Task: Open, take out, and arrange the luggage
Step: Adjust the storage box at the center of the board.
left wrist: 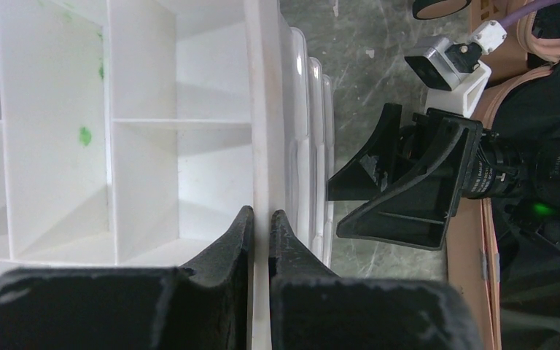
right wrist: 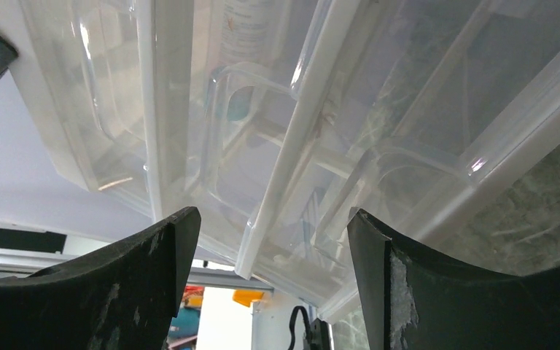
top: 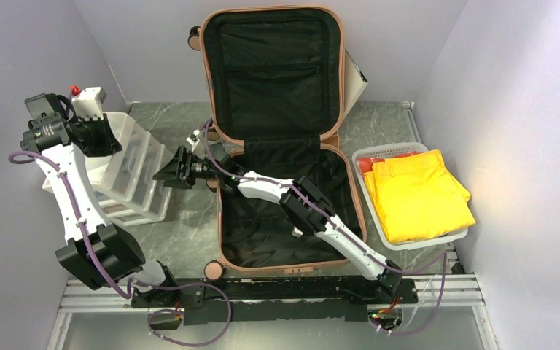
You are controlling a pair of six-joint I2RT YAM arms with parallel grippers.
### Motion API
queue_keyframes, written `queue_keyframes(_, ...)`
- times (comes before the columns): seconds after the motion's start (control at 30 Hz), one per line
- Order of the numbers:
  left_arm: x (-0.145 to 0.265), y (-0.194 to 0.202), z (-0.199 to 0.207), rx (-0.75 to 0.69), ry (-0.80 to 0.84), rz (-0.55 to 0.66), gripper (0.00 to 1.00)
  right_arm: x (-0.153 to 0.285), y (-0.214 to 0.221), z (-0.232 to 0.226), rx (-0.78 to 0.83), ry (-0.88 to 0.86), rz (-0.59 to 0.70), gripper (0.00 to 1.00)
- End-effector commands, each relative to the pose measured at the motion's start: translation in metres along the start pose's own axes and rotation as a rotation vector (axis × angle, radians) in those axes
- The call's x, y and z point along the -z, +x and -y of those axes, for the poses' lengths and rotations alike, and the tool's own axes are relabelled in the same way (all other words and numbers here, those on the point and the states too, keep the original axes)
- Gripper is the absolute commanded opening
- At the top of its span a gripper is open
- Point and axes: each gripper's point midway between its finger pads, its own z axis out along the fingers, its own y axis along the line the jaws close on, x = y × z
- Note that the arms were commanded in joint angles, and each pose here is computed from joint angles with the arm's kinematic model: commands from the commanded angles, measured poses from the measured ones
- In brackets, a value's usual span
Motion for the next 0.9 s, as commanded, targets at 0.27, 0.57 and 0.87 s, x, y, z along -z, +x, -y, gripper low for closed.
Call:
queue_keyframes(0.27,0.027,-0.036,0.004,-0.071,-0.045,0.161,0.05,0.001,0.000,-0.041,-0.067,-0.181,0.029,0.77)
queue_keyframes(0.57,0.033,-0.037,-0.015,-0.073,-0.168,0.168,0.05,0.016,-0.013,-0.071,-0.072,-0.217,0.019,0.75)
queue_keyframes(0.87,0.044,-0.043,-0.021,-0.096,-0.225,0.195,0.05,0.021,-0.018,-0.075,-0.021,-0.174,0.000,0.74)
